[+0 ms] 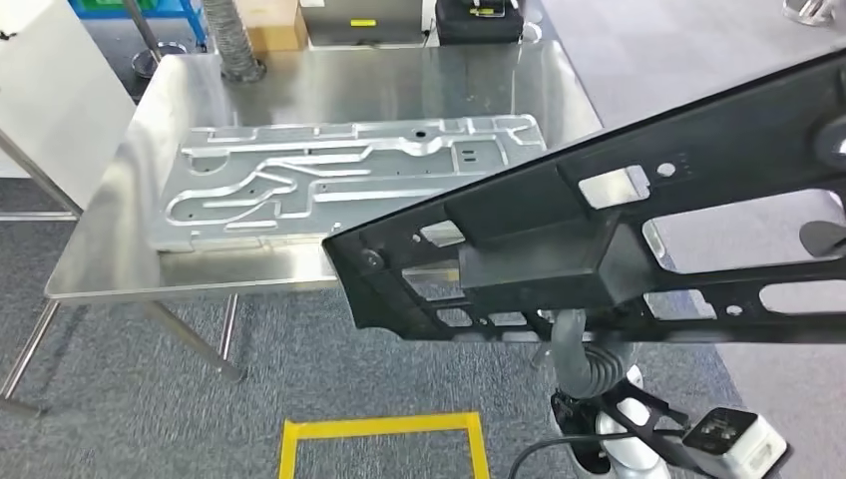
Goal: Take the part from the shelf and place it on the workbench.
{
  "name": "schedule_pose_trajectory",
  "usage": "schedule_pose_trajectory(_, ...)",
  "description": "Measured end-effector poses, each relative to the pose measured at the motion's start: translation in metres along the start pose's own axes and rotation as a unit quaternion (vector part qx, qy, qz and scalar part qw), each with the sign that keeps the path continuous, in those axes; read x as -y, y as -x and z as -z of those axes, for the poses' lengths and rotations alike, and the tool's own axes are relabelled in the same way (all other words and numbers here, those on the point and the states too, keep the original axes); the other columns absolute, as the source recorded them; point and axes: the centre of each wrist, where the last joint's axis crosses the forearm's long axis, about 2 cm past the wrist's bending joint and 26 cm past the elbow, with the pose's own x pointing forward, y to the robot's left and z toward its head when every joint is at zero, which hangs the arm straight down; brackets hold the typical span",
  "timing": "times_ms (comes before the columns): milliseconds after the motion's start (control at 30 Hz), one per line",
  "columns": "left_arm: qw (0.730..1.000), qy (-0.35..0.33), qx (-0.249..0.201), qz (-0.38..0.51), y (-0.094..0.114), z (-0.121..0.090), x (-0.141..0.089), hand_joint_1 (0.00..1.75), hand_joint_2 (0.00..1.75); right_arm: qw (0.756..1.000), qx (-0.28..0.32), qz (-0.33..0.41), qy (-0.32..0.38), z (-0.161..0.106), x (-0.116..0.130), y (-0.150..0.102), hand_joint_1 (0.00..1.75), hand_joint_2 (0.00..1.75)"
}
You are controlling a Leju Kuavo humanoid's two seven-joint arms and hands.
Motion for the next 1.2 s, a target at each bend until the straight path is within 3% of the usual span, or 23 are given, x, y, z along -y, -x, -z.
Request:
schedule_pose_trajectory(400,1.000,-0.004,-0.001,0.001,-0.001,0.001,-0.003,0.00,1.75,1.000,0.004,-0.004,0.005,0.003,-0.004,0.001,1.75,1.75)
schedule_pose_trajectory(1067,1.000,0.001,0.003,-0.007,-0.001,0.000,0.000,0.00,1.75,0.998,0.020,-0.054,0.028,0.010,0.011,-0.004,1.75,1.75)
schedule_pose_trajectory(1200,1.000,-0.001,0.005,-0.009,-0.001,0.000,-0.001,0.00,1.75,0.993,0.022,-0.101,0.056,0.013,0.021,-0.004,1.75,1.75)
